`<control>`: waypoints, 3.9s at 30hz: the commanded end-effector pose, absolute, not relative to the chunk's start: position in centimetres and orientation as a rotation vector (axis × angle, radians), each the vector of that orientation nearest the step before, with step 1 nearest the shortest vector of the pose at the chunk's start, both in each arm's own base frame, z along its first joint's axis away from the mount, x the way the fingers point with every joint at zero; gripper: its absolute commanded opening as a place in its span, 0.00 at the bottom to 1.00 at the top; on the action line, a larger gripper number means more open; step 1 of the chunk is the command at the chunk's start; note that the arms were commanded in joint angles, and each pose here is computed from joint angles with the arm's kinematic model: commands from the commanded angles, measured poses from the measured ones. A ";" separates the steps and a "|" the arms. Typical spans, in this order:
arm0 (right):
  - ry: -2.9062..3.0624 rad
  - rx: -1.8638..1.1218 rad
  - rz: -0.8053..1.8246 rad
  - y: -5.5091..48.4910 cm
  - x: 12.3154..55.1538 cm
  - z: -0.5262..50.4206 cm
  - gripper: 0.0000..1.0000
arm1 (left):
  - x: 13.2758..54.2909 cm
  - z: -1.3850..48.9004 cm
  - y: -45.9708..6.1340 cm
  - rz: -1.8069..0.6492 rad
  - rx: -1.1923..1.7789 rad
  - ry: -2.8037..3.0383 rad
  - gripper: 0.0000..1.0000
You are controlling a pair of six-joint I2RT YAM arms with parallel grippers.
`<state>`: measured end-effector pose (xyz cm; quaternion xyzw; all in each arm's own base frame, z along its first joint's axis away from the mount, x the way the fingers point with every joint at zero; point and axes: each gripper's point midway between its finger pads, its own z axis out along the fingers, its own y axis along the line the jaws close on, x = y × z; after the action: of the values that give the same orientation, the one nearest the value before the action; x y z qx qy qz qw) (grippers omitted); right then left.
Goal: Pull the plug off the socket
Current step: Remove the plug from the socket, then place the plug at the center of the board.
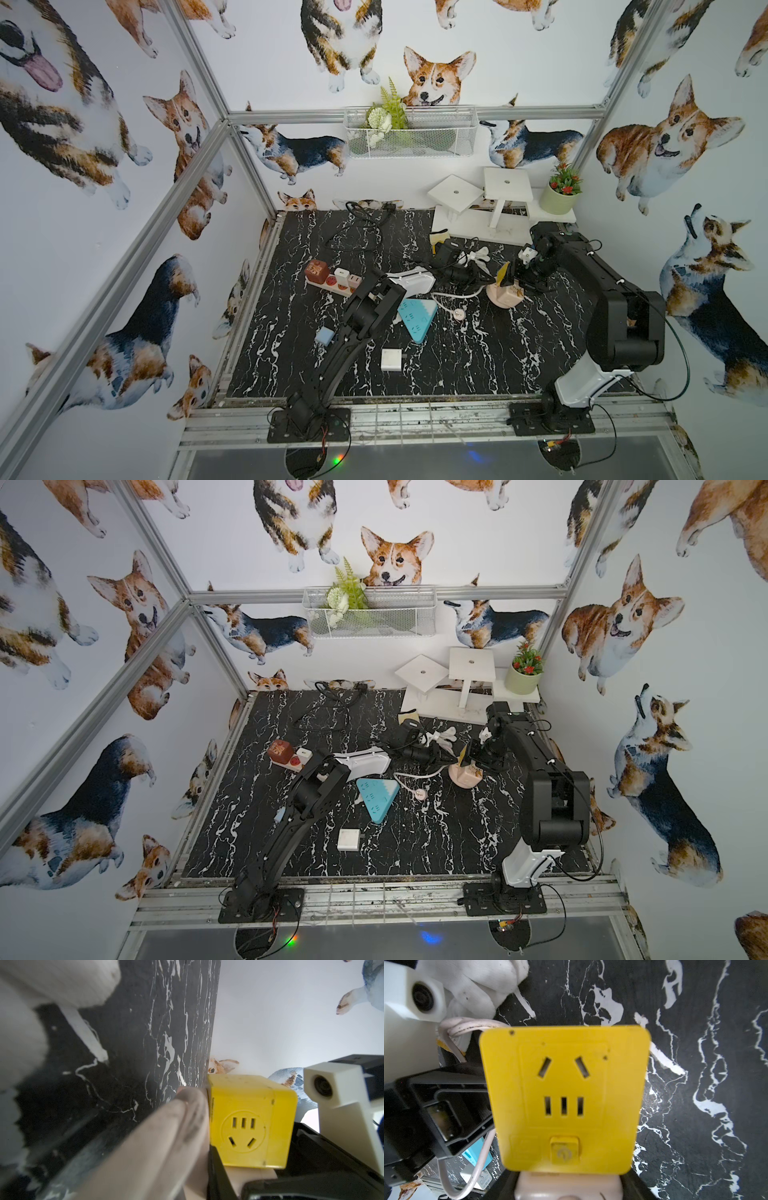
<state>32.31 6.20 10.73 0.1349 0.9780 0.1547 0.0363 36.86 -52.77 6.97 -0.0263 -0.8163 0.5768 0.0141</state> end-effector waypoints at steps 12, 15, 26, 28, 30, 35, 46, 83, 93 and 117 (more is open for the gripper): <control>3.047 0.527 0.662 8.2 29.8 8.9 0.59 | 37.3 7.6 -52.6 1.775 -0.135 -2.582 0.01; 3.058 0.552 0.648 8.0 29.4 8.5 0.62 | 37.3 7.5 -52.4 1.762 -0.141 -2.591 0.02; 3.061 0.542 0.583 7.5 28.7 8.2 0.54 | 37.2 7.4 -52.3 1.762 -0.145 -2.585 0.03; 3.032 0.511 0.590 7.5 29.3 8.8 0.49 | 37.0 7.5 -52.2 1.763 -0.154 -2.580 0.06; 3.040 0.494 0.589 7.4 29.9 9.2 0.43 | 36.6 7.4 -51.9 1.754 -0.169 -2.579 0.06; 3.050 0.482 0.646 8.1 31.2 8.7 0.16 | 36.1 7.2 -51.6 1.740 -0.191 -2.568 0.13; 2.986 0.523 0.746 9.0 31.1 9.4 0.00 | 34.5 5.9 -51.3 1.718 -0.141 -2.512 0.49; 2.856 0.652 0.593 5.5 29.0 13.6 0.00 | 34.9 1.5 -49.0 1.411 -0.061 -2.738 0.00; 2.929 0.874 0.706 6.5 24.7 10.8 0.00 | 35.2 2.2 -49.0 1.442 -0.086 -2.714 0.00; 3.069 1.103 0.374 3.5 21.4 9.0 0.82 | 35.2 2.5 -48.9 1.455 -0.102 -2.705 0.00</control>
<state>22.64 4.67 8.69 0.3250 0.9311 0.1571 -0.0528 35.53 -50.37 4.93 -0.0584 -0.8521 0.5197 0.0210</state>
